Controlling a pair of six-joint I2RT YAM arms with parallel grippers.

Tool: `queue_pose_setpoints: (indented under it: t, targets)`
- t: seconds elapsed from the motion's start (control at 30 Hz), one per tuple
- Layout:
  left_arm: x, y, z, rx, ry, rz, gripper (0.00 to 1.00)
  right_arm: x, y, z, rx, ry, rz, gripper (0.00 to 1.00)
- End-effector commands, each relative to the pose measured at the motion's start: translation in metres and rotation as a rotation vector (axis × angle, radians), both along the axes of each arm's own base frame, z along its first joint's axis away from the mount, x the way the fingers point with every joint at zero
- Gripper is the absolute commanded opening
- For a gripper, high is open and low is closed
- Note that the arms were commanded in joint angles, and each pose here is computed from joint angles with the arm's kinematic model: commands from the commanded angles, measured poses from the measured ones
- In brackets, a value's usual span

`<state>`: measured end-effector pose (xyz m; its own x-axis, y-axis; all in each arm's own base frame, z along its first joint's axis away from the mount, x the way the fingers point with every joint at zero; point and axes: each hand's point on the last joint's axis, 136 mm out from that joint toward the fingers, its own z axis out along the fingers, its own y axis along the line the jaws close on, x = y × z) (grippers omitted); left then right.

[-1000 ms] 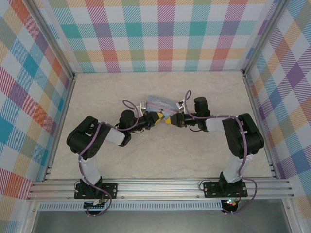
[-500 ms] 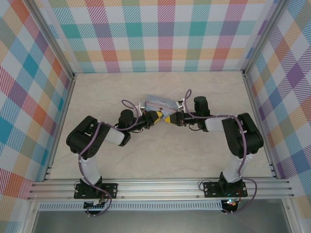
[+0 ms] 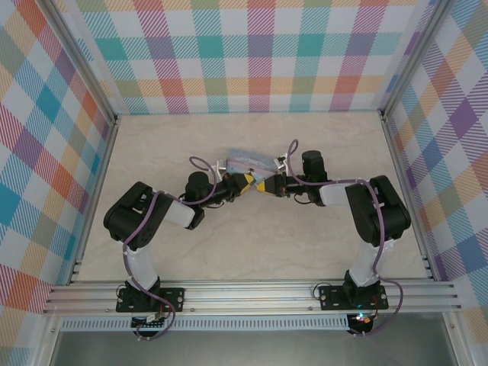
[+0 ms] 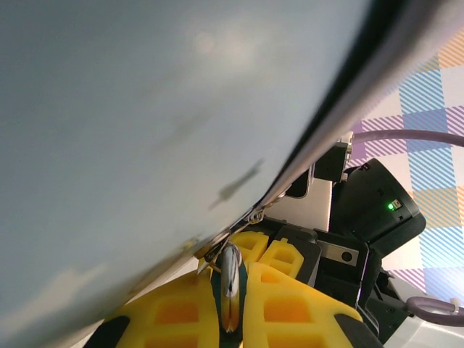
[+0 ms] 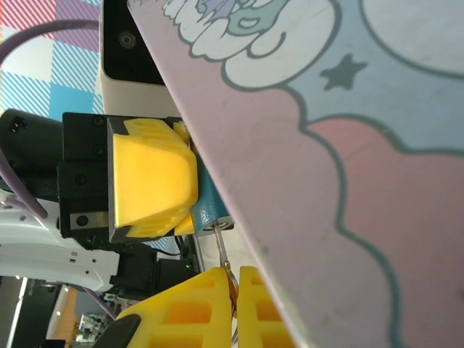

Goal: Unlock a padlock with a key

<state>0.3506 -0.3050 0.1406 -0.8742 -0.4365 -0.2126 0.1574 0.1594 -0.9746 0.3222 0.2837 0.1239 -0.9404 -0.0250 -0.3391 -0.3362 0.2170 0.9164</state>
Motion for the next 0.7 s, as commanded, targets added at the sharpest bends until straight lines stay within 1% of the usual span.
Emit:
queue_pose_setpoints:
  t: [0.0, 0.23, 0.4, 0.57, 0.67]
  targets:
    - [-0.028, -0.016, 0.036, -0.067, -0.124, -0.152, 0.0, 0.024, 0.008, 0.029, 0.065, -0.115, -0.061, 0.08]
    - [-0.03, -0.015, 0.042, -0.072, -0.136, -0.152, 0.0, 0.028, 0.005, 0.035, 0.068, -0.126, -0.092, 0.08]
    - [-0.033, -0.019, 0.049, -0.094, -0.131, -0.17, 0.0, 0.028, 0.007, 0.036, 0.068, -0.15, -0.079, 0.07]
    - [-0.043, -0.02, 0.047, -0.074, -0.13, -0.201, 0.0, 0.039, 0.005, 0.047, 0.09, -0.204, -0.084, 0.07]
    - [-0.046, -0.019, 0.047, -0.072, -0.135, -0.214, 0.0, 0.047, -0.006, 0.051, 0.093, -0.212, -0.102, 0.07]
